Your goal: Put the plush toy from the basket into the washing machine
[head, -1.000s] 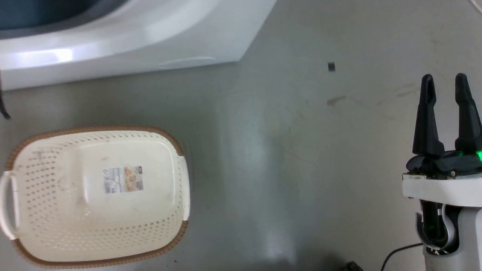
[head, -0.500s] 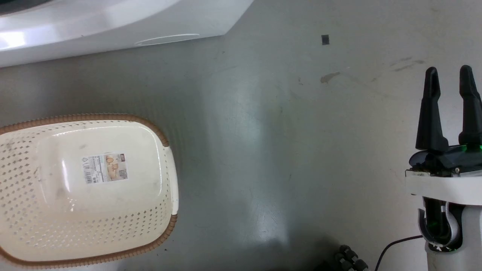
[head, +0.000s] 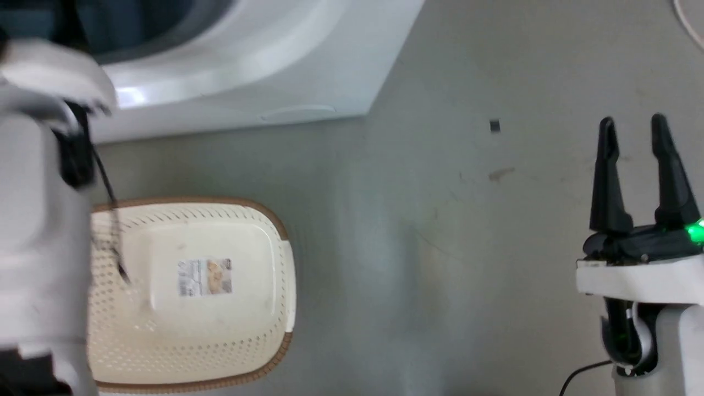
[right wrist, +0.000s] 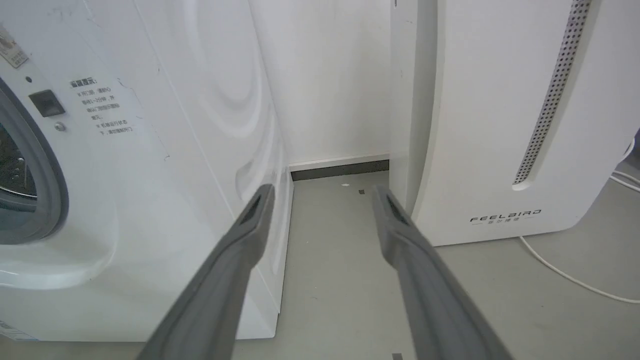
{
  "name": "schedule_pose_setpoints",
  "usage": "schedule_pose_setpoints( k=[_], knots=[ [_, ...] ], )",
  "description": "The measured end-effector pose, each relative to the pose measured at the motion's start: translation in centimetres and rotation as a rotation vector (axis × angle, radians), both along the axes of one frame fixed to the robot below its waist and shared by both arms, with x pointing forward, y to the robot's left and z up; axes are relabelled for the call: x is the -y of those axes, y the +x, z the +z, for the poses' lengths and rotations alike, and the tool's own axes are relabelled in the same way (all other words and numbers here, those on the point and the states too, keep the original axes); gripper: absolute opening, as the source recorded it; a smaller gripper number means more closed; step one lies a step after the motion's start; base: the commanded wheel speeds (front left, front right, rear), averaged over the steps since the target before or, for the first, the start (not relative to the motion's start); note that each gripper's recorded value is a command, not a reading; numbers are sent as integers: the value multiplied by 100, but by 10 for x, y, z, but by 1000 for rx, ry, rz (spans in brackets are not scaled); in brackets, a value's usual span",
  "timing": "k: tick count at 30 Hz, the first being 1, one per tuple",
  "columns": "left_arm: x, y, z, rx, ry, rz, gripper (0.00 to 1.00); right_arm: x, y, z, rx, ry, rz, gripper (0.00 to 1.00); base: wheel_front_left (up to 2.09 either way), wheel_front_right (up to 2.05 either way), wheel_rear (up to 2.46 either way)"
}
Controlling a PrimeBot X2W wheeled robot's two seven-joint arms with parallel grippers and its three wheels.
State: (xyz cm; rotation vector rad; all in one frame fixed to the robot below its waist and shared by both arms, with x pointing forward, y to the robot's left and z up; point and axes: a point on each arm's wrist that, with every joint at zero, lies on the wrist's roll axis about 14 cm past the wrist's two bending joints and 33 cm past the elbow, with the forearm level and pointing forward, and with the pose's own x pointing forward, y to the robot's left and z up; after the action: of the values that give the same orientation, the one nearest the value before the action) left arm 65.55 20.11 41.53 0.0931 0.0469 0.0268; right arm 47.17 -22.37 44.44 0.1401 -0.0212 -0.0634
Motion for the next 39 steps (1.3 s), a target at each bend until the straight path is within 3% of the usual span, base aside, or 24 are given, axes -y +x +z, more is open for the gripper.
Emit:
schedule_pose_setpoints(
  k=[21, 31, 39],
  knots=[
    [-4, -196, 100, 167, -9, 36, 100, -37, -57, 76, 136, -29, 96, 100, 0, 0, 0],
    [-1, -277, 104, 165, -30, 23, 100, -37, -101, 94, 172, -29, 98, 100, 0, 0, 0],
    [8, -309, 88, 118, -48, 13, 100, -31, -125, 96, 179, -32, 79, 100, 0, 0, 0]
  ],
)
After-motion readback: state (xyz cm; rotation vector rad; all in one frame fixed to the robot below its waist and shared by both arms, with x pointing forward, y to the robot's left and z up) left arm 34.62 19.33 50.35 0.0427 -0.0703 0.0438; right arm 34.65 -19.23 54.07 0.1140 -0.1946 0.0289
